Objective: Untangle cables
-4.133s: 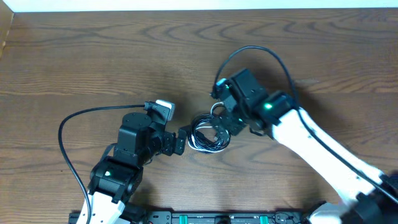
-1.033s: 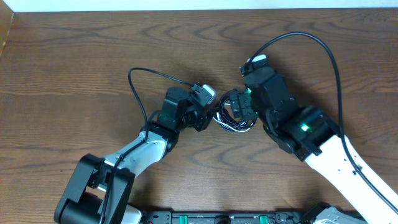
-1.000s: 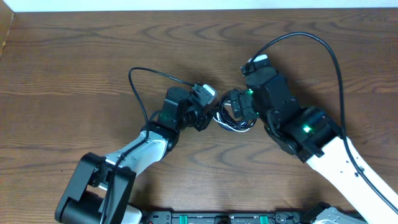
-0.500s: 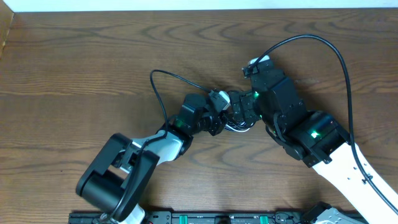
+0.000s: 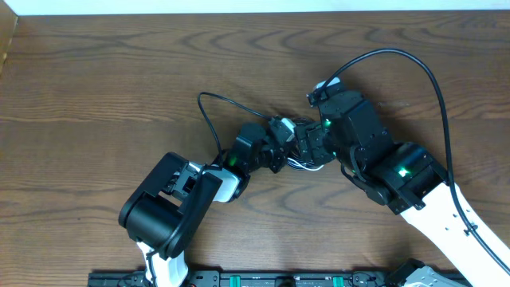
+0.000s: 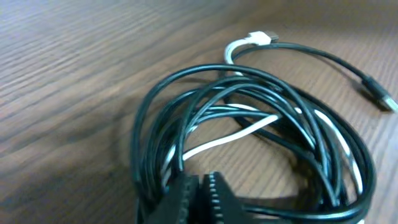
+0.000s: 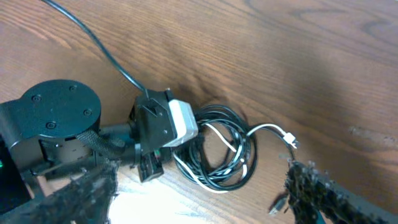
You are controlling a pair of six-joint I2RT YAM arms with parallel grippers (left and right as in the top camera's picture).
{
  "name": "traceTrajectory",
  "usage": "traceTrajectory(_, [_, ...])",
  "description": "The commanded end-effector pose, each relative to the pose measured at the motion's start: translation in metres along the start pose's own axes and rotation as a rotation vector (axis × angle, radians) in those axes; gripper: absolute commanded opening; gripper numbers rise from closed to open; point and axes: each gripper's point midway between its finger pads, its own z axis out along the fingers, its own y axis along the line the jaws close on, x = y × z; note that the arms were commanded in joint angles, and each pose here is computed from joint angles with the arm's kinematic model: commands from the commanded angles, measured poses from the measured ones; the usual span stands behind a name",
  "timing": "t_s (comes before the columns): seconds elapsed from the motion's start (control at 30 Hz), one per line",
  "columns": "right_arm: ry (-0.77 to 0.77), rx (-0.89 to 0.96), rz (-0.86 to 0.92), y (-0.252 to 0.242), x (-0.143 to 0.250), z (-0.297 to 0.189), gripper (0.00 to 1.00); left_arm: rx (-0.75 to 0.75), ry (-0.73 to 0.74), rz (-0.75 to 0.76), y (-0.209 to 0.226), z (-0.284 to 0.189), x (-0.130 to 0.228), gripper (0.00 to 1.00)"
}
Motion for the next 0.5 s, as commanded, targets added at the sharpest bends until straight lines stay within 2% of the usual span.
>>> traceTrajectory(0.0, [-0.003,-0.014,-0.013,0.003,0.0,-0.004,0.79,-0.001,-0.023,-0.027,0.001,0.002,-0.007,0.08])
traceTrajectory(0.03, [-0.002,-0.014,-0.014,0.003,0.0,-0.004,0.77,-0.002,-0.04,-0.034,0.001,0.001,-0.012,0.08])
traceTrajectory(0.1, [0.0,-0.013,-0.014,0.003,0.0,-0.004,0.64,-0.004,-0.072,-0.035,0.001,-0.003,-0.024,0.07])
traceTrajectory(0.27, [0.001,0.068,-0.017,-0.011,0.002,-0.004,0.1,-0.011,-0.181,0.003,-0.003,-0.029,-0.076,0.07])
traceTrajectory(0.3, [0.0,0.09,-0.008,-0.016,0.002,-0.004,0.03,-0.02,-0.201,0.009,-0.003,-0.037,-0.087,0.08])
traceTrajectory(0.33, [-0.002,0.13,0.015,-0.023,0.002,-0.005,0.01,-0.038,-0.217,0.013,-0.003,-0.046,-0.098,0.08])
traceTrajectory(0.37, [-0.002,0.16,0.029,-0.029,0.003,-0.006,0.01,-0.066,-0.231,0.015,-0.001,-0.056,-0.108,0.07])
traceTrajectory(0.4, [0.0,0.173,0.033,-0.032,0.003,-0.006,0.07,-0.097,-0.237,0.018,0.003,-0.064,-0.114,0.07])
traceTrajectory(0.43, [0.004,0.18,0.037,-0.035,0.004,-0.006,0.34,-0.155,-0.237,0.031,0.009,-0.078,-0.122,0.08])
traceTrajectory(0.47, [0.005,0.182,0.04,-0.036,0.004,-0.006,0.53,-0.179,-0.231,0.042,0.011,-0.084,-0.124,0.08])
